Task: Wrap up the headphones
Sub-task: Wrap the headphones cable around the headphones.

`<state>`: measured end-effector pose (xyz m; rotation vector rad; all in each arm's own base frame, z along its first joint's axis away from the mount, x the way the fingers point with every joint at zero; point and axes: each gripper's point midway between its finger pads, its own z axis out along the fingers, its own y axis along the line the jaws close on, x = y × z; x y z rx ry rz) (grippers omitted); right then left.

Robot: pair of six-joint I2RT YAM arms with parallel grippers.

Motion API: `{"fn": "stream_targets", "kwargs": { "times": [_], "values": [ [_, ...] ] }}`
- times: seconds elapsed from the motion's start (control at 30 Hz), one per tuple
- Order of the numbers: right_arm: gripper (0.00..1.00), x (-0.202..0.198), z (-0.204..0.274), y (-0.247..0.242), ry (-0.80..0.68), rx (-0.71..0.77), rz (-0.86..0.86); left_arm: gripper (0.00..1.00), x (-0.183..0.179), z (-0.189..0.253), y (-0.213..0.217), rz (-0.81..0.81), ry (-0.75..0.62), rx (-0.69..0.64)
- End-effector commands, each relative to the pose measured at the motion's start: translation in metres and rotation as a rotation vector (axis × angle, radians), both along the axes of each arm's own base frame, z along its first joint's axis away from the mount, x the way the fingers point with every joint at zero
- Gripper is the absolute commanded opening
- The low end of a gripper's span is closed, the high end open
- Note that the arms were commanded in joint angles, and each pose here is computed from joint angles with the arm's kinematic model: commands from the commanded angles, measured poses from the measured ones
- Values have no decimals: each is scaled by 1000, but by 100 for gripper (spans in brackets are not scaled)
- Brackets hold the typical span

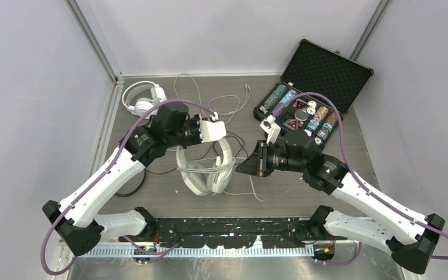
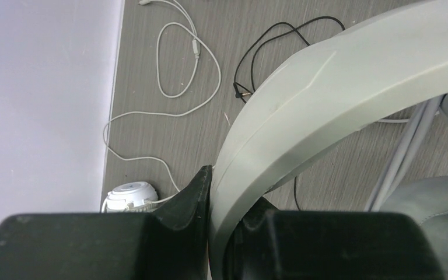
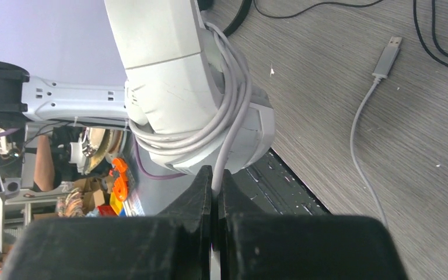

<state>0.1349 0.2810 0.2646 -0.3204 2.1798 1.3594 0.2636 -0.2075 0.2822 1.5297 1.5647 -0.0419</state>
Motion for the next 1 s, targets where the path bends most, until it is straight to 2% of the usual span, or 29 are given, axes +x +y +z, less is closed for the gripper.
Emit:
{"fn": "stream_targets", "kwargs": {
  "times": [0.0, 0.23, 0.4, 0.63, 0.83, 0.97],
  "values": [
    [0, 2, 41, 11, -37, 141, 22, 0, 8, 8, 15, 31, -99, 34],
    [2, -6, 55, 28, 52, 236, 92, 0, 14, 10, 26, 128, -122, 18],
    [3, -4, 56, 38, 86, 277, 116, 0, 23, 18, 34, 265, -138, -66],
    [4, 0, 67, 48, 111, 336, 132, 0, 30, 19, 54, 566, -47, -166],
    [6, 7, 82, 58, 105, 376, 143, 0, 28, 5, 54, 692, 51, -241],
    [14, 14, 84, 64, 105, 390, 139, 0, 27, -7, 55, 760, 102, -251]
  ]
}}
